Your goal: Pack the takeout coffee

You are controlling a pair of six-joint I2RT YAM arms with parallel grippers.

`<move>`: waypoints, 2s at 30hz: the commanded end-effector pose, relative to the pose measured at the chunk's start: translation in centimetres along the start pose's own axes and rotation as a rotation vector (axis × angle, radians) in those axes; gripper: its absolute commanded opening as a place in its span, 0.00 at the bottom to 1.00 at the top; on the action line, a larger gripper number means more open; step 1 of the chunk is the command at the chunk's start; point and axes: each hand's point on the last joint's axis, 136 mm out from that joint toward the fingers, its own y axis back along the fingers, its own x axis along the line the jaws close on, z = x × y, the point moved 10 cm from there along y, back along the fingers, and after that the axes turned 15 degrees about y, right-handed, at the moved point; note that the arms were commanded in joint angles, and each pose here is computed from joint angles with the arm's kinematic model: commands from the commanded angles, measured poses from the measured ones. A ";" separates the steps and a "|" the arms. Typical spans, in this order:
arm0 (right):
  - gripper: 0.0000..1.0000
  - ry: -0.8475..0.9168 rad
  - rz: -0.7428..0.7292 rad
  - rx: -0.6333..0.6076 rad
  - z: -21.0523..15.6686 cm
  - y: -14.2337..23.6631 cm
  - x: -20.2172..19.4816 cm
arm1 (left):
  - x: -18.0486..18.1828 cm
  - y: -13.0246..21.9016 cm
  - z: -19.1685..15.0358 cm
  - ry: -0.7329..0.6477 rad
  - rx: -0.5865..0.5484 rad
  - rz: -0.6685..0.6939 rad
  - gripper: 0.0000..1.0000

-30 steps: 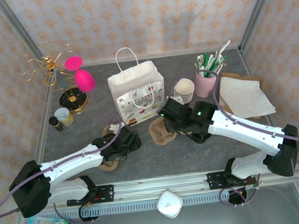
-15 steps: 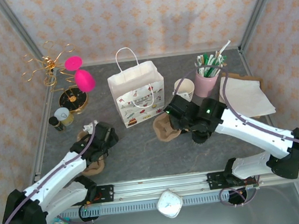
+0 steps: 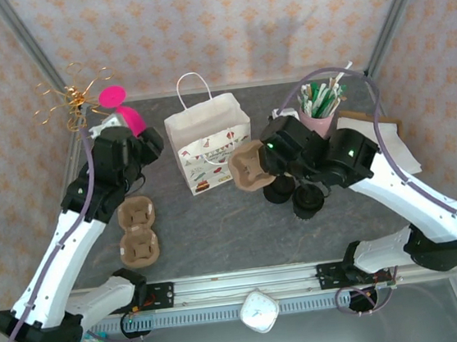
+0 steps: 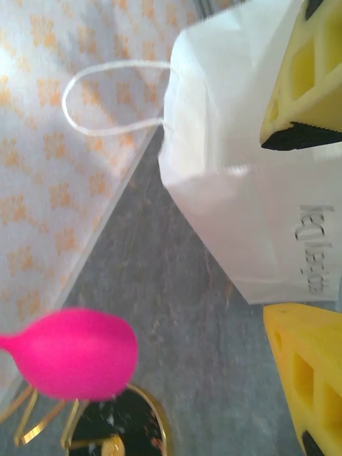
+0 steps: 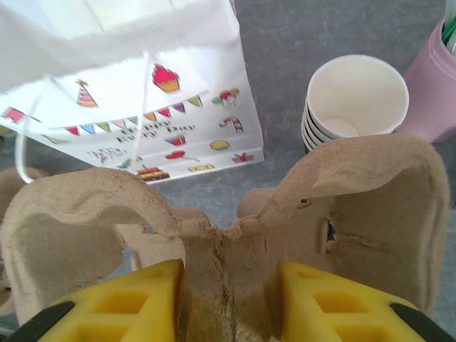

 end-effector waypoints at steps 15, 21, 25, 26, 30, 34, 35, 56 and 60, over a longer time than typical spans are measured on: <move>0.36 0.136 0.006 -0.066 7.1 -0.2 2.9 | -2.6 -6.7 -1.9 -0.228 0.257 0.062 0.52; 0.36 0.152 0.040 -0.068 8.8 -1.4 3.9 | -2.1 -6.9 -2.0 -0.250 0.250 0.086 0.40; 0.36 0.146 0.065 -0.076 9.5 -2.2 4.4 | -2.3 -6.6 -1.7 -0.260 0.243 0.089 0.31; 0.36 0.142 0.072 -0.077 9.7 -2.4 4.6 | -2.3 -6.5 -1.8 -0.263 0.247 0.085 0.30; 0.35 0.137 0.085 -0.089 10.1 -3.2 5.1 | -2.0 -6.3 -1.7 -0.279 0.245 0.119 0.19; 0.35 0.128 0.102 -0.106 10.5 -3.5 5.4 | -2.1 -5.6 -1.6 -0.275 0.251 0.098 0.14; 0.34 0.124 0.109 -0.112 10.6 -3.5 5.5 | -2.0 -5.4 -1.6 -0.275 0.255 0.095 0.12; 0.32 0.089 0.177 -0.014 9.6 -6.2 6.4 | -1.7 0.0 -3.3 -0.199 0.245 0.028 0.02; 0.29 0.085 0.185 0.010 8.8 -7.1 6.6 | -1.0 0.0 -3.7 -0.170 0.251 0.037 0.02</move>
